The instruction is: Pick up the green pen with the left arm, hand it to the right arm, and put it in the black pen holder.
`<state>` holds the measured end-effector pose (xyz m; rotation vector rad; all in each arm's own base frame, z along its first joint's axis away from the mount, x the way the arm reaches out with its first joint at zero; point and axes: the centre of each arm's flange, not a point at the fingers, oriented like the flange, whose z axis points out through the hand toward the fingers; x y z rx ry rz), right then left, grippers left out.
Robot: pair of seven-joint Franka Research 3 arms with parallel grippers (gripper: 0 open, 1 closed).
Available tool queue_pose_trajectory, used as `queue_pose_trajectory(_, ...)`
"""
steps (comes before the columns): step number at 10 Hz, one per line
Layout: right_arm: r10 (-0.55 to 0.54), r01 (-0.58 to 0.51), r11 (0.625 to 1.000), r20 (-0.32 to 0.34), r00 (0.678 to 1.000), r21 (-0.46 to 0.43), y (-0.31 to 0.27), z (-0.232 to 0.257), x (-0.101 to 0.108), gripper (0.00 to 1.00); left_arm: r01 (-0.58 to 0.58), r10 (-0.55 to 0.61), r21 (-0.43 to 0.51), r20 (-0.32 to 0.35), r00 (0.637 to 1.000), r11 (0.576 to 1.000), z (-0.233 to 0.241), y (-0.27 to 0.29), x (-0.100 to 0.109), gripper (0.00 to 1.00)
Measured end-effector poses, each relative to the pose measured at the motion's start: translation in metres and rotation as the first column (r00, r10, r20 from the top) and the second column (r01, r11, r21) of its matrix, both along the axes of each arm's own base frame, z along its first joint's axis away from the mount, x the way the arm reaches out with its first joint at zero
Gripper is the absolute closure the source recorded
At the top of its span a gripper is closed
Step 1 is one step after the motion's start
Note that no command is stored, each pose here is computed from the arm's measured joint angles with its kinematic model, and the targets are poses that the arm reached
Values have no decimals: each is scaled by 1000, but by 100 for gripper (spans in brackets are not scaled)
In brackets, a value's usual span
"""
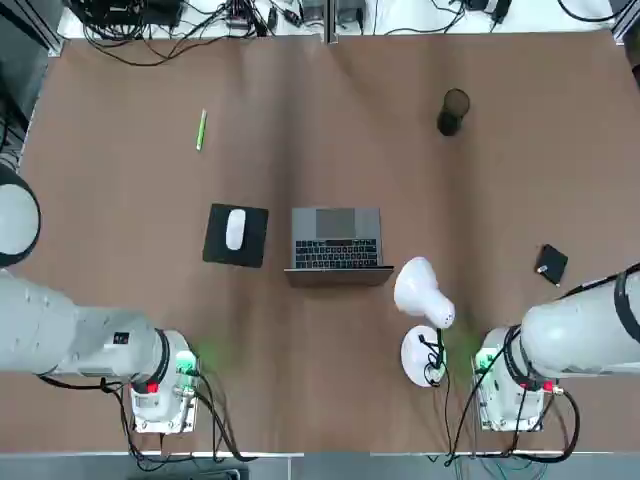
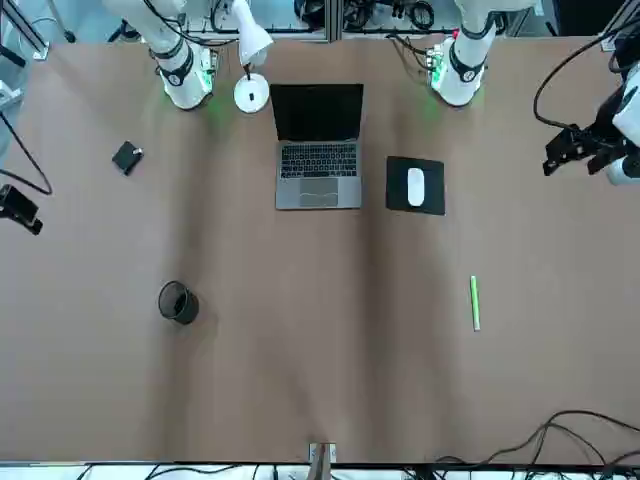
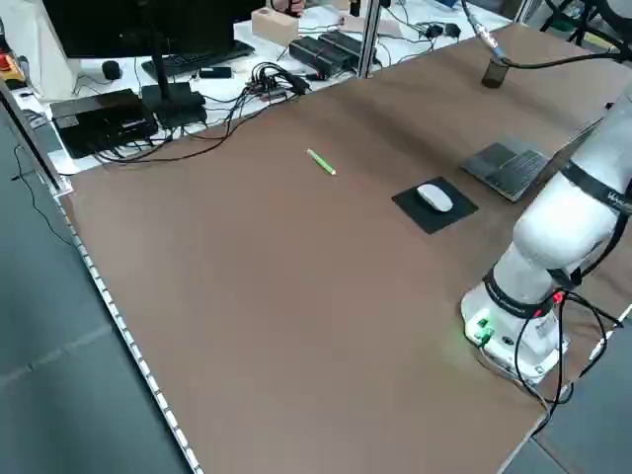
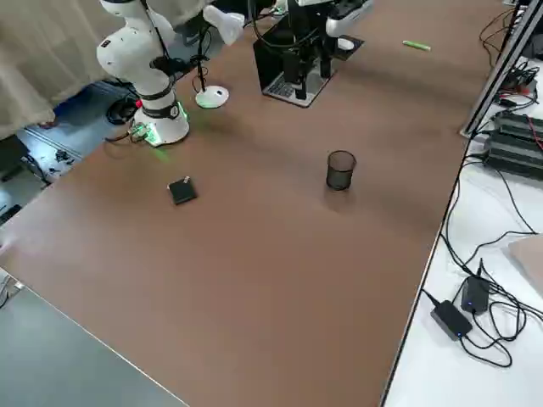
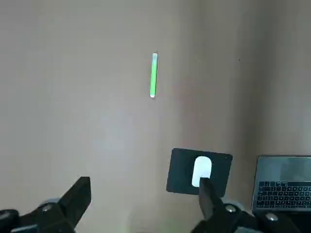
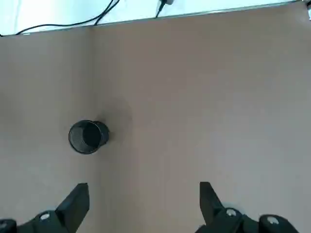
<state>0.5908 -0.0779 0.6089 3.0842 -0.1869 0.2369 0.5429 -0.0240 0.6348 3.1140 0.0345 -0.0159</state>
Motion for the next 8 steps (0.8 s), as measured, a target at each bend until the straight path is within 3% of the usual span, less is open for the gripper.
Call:
queue_pose_trajectory(5,3,-3,1000,0,1000,0,1,0,0,0,1,-1,0,-5,1000,1000,-3,-1,1,2)
queue_pose_trajectory(8,3,-3,1000,-1,1000,0,2,0,0,0,-10,11,23,-33,999,1000,-48,7,27,5)
